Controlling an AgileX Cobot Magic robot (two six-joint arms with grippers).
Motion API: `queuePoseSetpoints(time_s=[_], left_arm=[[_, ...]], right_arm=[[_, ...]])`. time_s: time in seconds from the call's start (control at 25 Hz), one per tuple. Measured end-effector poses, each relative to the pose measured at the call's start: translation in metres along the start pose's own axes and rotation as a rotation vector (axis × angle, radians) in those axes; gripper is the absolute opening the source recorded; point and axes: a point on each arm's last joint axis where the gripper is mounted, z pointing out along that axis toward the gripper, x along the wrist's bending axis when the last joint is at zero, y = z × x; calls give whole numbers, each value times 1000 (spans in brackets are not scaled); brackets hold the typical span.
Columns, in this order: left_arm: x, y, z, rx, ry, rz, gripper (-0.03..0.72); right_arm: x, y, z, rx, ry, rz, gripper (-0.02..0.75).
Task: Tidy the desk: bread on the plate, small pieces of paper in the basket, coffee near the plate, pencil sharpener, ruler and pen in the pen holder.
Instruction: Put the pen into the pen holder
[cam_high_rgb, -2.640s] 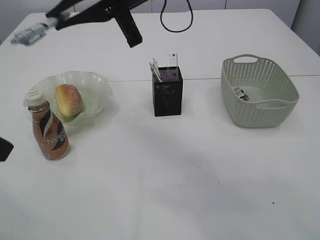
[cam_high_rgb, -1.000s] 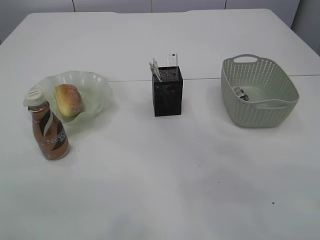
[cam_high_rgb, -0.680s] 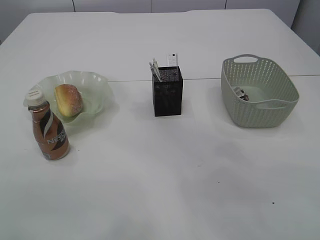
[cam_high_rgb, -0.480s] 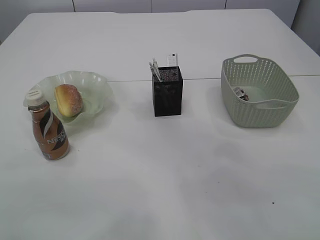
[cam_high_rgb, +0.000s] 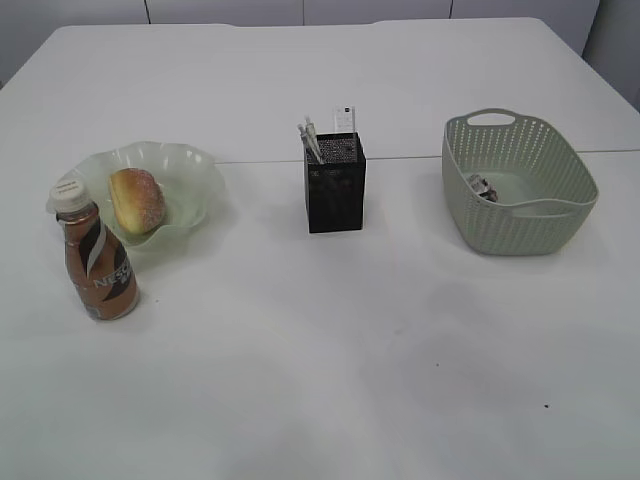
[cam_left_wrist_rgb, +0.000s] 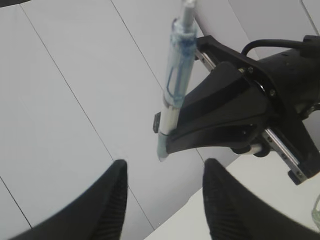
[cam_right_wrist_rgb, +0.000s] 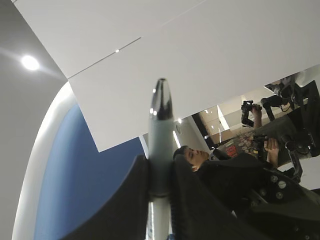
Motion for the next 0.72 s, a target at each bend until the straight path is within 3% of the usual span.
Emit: queuePoseSetpoints(time_s=[0.2, 0.72], left_arm=[[-1, 0, 4, -45, 16, -23, 395], [-10, -3, 15, -184, -3, -41, 401]], right_arm=[[0, 0, 0, 0, 0, 0, 81], [1, -1, 0, 1, 1, -1, 81]])
